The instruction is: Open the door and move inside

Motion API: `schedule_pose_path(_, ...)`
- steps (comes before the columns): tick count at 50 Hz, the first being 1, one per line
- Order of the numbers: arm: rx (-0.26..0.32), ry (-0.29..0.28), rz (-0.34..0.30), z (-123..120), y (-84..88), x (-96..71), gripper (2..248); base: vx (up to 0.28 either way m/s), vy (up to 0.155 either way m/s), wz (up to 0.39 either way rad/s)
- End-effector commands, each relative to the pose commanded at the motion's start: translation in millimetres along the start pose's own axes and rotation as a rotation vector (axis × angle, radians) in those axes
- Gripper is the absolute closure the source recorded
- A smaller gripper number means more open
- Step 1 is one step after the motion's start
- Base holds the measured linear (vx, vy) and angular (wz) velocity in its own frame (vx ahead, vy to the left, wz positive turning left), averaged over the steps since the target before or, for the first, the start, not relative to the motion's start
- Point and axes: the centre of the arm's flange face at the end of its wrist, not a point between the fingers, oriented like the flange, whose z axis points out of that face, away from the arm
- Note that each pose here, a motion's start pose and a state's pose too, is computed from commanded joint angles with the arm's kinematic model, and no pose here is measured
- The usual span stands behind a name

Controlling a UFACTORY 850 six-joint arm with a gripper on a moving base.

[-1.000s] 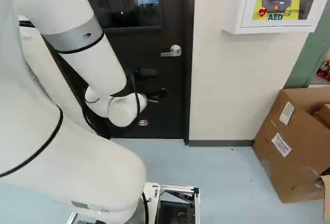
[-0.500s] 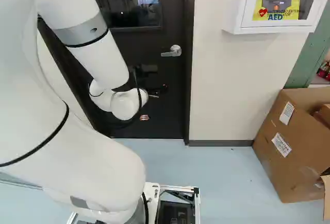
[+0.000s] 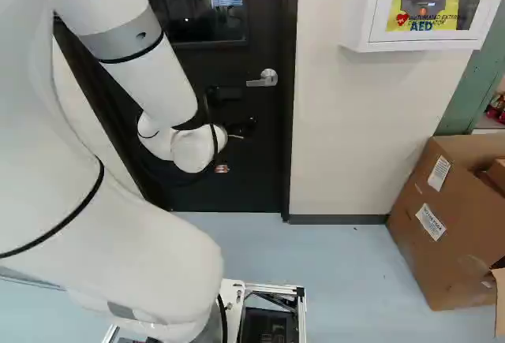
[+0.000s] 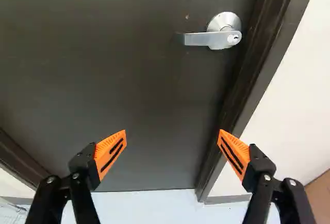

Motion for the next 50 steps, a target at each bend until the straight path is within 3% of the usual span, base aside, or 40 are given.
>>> schedule_pose_path(50,-0.001,0.122,0.000,18.9,0.2,57.7,3,0.000,0.000,0.000)
